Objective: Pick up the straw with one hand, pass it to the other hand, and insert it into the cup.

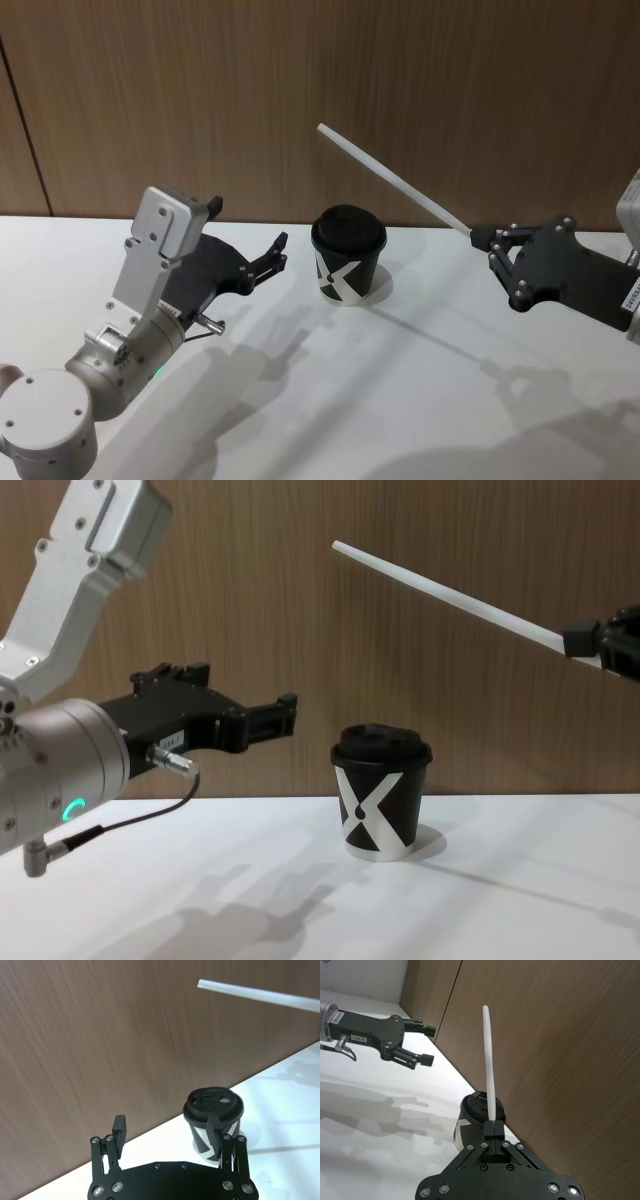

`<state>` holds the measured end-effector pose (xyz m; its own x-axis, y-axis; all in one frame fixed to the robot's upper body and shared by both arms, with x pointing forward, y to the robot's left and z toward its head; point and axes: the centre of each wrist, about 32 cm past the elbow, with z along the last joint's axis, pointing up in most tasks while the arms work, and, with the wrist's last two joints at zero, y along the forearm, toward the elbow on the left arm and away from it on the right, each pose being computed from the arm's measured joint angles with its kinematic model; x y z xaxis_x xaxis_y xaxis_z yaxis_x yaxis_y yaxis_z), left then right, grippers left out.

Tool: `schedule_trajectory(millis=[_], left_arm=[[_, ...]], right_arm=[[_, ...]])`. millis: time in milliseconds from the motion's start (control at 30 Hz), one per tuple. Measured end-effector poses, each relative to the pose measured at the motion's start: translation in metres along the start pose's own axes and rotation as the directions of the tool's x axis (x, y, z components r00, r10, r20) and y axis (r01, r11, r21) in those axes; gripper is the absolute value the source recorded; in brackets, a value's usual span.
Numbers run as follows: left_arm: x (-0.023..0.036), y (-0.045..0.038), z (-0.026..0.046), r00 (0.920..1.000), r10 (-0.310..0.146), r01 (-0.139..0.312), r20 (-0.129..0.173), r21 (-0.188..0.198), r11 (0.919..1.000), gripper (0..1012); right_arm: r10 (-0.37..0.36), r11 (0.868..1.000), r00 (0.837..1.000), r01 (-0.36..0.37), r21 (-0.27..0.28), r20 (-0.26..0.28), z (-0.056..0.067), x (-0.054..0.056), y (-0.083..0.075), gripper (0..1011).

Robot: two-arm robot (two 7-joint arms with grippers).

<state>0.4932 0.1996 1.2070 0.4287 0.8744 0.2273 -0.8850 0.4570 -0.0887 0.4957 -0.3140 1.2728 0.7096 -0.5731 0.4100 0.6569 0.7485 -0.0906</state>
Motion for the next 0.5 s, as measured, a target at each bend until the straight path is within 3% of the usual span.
schedule_trajectory(millis=[267,400,500], left_arm=[[0.0052,-0.0017,0.0047,0.9958,-0.058,0.056,-0.07,-0.032,0.9979,1003],[0.0076,-0.0027,0.0075,0.9885,-0.095,0.089,-0.117,-0.055,0.9945,1003],[0.0098,-0.0038,0.0102,0.9762,-0.138,0.126,-0.168,-0.081,0.9887,1003]], right_arm=[[0.001,1.0,1.0,-0.001,0.001,-0.001,0.0003,-0.0002,0.0003,0],[0.001,1.0,1.0,-0.001,0.001,0.0,0.0005,-0.0002,0.0004,0],[0.002,1.0,1.0,-0.002,0.001,0.0,0.0006,-0.0003,0.0006,0]])
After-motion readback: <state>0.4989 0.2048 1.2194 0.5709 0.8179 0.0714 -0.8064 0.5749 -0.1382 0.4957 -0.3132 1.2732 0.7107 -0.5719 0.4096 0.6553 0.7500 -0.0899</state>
